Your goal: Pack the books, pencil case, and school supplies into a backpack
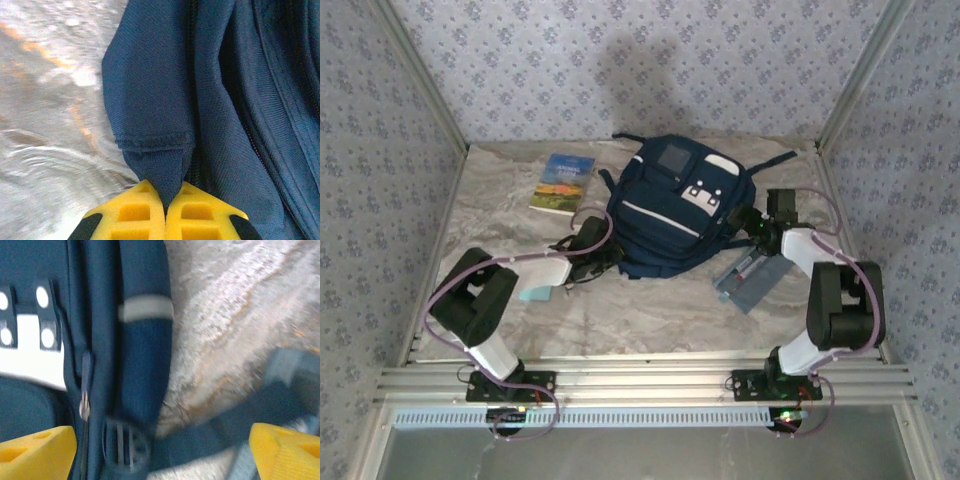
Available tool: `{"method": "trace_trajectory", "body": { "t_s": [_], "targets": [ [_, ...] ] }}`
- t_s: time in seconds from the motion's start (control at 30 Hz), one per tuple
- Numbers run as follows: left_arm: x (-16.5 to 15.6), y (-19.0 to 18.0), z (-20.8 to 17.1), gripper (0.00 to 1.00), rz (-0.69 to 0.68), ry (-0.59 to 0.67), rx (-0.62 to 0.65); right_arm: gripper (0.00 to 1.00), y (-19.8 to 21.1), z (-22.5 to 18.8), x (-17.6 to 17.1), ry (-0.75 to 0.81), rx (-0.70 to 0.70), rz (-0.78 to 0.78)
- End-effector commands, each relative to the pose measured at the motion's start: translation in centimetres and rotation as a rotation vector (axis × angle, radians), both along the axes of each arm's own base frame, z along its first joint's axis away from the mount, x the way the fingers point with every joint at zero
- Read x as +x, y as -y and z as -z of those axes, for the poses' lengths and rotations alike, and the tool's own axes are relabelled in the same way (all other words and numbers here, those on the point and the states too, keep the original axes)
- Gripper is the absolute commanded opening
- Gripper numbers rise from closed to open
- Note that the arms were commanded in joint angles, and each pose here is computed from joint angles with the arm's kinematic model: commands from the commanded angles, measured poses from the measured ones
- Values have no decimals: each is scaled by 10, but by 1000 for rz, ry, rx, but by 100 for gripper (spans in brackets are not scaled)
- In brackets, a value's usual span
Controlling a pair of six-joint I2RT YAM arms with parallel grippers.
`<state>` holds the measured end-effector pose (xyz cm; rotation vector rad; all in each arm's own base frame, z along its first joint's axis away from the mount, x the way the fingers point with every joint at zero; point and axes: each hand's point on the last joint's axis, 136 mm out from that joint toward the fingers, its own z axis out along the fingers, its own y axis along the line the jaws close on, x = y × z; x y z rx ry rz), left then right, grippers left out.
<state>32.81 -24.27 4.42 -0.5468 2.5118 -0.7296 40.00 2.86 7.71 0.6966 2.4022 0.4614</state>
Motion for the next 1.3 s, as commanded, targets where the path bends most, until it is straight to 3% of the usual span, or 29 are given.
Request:
{"method": "trace_trajectory", "body": {
  "t_s": [0.0, 0.2, 0.37, 0.57, 0.63, 0.77, 0.8, 0.93, 1.03, 1.27],
  "targets": [
    [-34, -29, 29, 0, 36, -131, 126, 86, -17, -5, 30, 56, 81, -49],
    [-49, -35, 34, 0, 62, -169, 135, 71, -51, 5, 56, 80, 160, -137],
    [-62, -22, 35, 0, 105, -213, 60, 55, -68, 6, 81, 115, 180, -195],
    [-74, 18, 16, 0, 246, -205, -1, 58, -74, 0, 117, 135, 157, -250],
    [-72, 29, 5, 10, 293, -175, -10, 62, -73, 4, 121, 124, 148, -254],
    [-63, 43, -18, 53, 361, -130, -22, 71, -66, 5, 122, 108, 138, -248],
    [-61, 45, -24, 60, 383, -119, -13, 73, -65, 4, 121, 103, 136, -248],
    [-41, 43, -59, 70, 428, -42, 38, 78, -57, -7, 113, 92, 77, -256],
    [-16, 18, -79, 82, 365, 20, 75, 81, -49, -16, 101, 70, 19, -253],
    [37, -54, -85, 87, 183, 92, 131, 82, -42, -34, 60, 55, -25, -244]
  ]
}}
